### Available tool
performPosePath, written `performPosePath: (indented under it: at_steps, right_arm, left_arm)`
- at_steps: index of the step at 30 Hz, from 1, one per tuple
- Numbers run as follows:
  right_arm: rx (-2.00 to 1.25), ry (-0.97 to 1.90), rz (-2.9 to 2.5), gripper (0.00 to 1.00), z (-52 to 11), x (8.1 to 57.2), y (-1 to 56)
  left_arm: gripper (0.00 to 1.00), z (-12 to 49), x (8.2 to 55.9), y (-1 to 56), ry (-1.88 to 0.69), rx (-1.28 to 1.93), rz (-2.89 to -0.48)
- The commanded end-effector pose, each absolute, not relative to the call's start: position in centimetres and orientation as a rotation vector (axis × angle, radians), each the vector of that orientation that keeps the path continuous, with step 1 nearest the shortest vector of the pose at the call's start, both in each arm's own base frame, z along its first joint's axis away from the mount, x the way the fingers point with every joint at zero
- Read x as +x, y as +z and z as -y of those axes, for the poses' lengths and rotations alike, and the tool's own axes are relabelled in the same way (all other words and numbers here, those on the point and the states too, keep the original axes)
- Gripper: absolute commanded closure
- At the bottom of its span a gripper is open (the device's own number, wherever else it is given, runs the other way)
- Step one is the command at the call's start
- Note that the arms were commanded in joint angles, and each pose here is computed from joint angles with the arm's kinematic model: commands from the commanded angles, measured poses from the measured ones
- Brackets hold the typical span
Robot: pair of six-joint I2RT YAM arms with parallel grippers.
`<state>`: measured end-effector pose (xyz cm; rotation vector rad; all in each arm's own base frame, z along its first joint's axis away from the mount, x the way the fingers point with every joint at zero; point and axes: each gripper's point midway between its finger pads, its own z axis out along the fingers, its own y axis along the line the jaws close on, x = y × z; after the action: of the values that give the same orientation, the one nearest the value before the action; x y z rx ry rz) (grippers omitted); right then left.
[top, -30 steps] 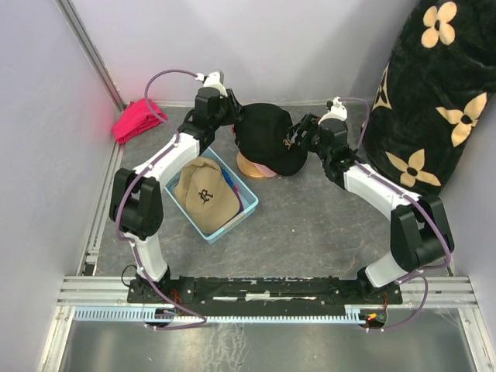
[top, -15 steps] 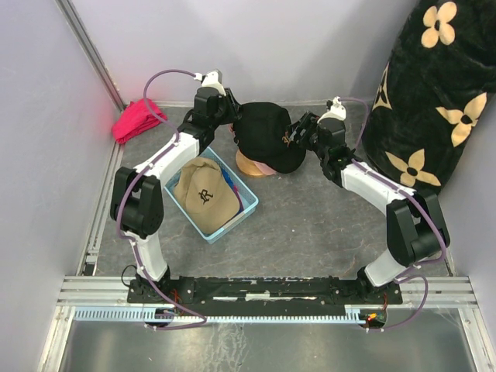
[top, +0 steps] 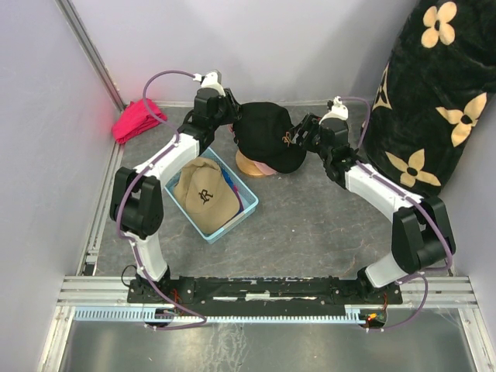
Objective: Stack the hats
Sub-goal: Stack the hat on the hat.
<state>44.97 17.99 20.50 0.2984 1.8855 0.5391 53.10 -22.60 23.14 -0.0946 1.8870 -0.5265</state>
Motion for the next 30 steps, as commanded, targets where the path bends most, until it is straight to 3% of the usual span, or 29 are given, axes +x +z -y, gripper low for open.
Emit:
performPosePath:
  at_steps: [1, 18, 30]
  right_arm:
    - [0.258, 0.531, -1.824, 0.26, -17.5, 44.2, 24.1]
    - [0.22, 0.542, -1.794, 0.25, -16.9, 42.0, 26.6]
    - [0.177, 0.527, -1.796, 0.24, -16.8, 41.4, 27.4]
  left_arm:
    - [0.55, 21.1, 51.8, 21.3, -0.455, -0.14, -1.964]
    - [0.49, 19.4, 50.4, 24.0, -0.393, -0.207, -1.915]
    - [0.48, 20.6, 50.2, 27.5, -0.514, -0.189, -1.783]
